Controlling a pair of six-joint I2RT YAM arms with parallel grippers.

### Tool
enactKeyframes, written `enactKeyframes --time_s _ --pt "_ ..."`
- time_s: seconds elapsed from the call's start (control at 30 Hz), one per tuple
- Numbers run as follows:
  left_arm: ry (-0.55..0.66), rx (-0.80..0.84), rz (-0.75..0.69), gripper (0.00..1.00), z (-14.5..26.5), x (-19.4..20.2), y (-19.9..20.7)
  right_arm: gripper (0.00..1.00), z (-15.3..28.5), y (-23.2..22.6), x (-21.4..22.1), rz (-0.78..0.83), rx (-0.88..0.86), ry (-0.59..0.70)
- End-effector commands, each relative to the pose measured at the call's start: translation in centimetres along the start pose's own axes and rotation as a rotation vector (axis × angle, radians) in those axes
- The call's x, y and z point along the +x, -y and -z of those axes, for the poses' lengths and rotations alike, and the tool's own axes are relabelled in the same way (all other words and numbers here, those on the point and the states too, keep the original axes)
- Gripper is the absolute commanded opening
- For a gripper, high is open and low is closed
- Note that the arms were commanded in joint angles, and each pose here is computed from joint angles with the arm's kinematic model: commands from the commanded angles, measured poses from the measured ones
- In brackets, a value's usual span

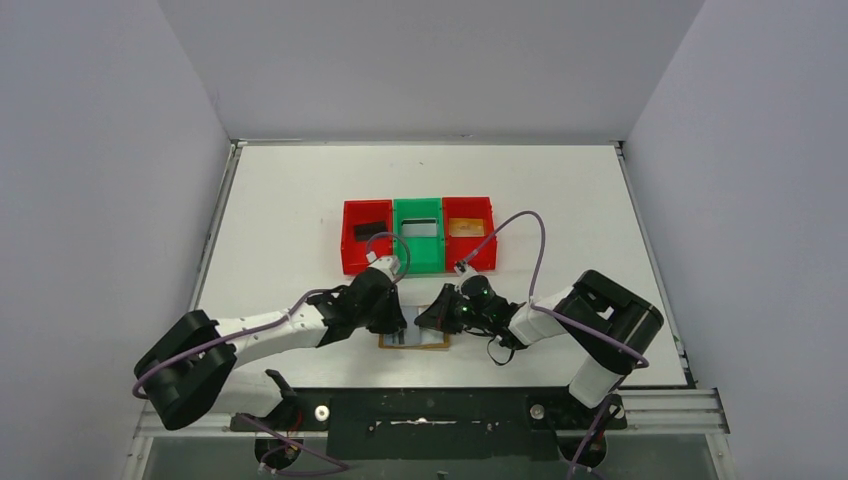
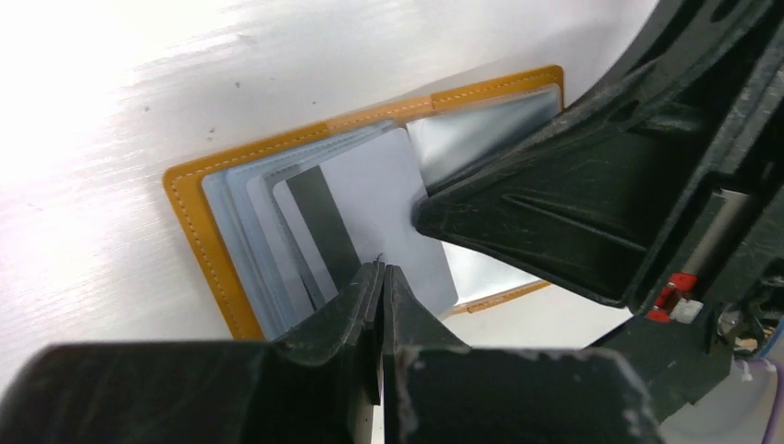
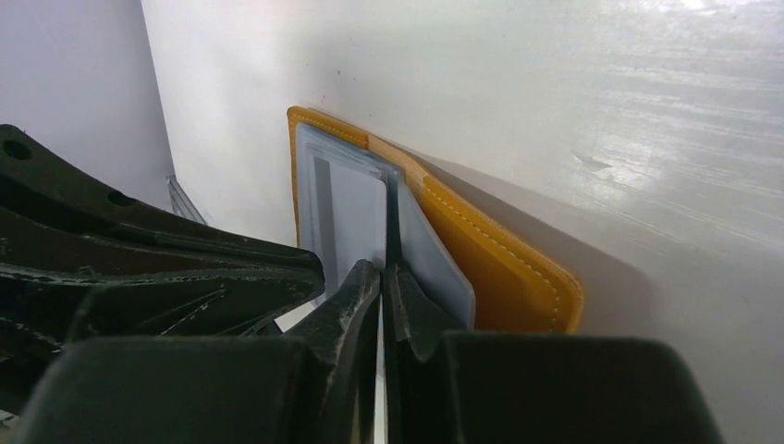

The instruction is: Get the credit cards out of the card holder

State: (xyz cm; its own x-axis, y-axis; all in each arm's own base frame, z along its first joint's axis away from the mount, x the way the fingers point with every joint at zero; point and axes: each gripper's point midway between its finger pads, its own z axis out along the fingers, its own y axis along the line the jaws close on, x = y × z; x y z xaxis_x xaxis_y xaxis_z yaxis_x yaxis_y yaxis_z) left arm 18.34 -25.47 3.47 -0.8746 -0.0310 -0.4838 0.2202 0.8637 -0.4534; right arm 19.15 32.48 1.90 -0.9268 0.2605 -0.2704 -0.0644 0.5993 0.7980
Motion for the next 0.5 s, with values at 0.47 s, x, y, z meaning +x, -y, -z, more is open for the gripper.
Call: enactKeyframes --time_s 0.47 --pt "0.007 -0.247 0.08 0.0 0.3 2.5 -6.4 0.01 1.1 0.9 -1.0 -0.063 0.068 0.052"
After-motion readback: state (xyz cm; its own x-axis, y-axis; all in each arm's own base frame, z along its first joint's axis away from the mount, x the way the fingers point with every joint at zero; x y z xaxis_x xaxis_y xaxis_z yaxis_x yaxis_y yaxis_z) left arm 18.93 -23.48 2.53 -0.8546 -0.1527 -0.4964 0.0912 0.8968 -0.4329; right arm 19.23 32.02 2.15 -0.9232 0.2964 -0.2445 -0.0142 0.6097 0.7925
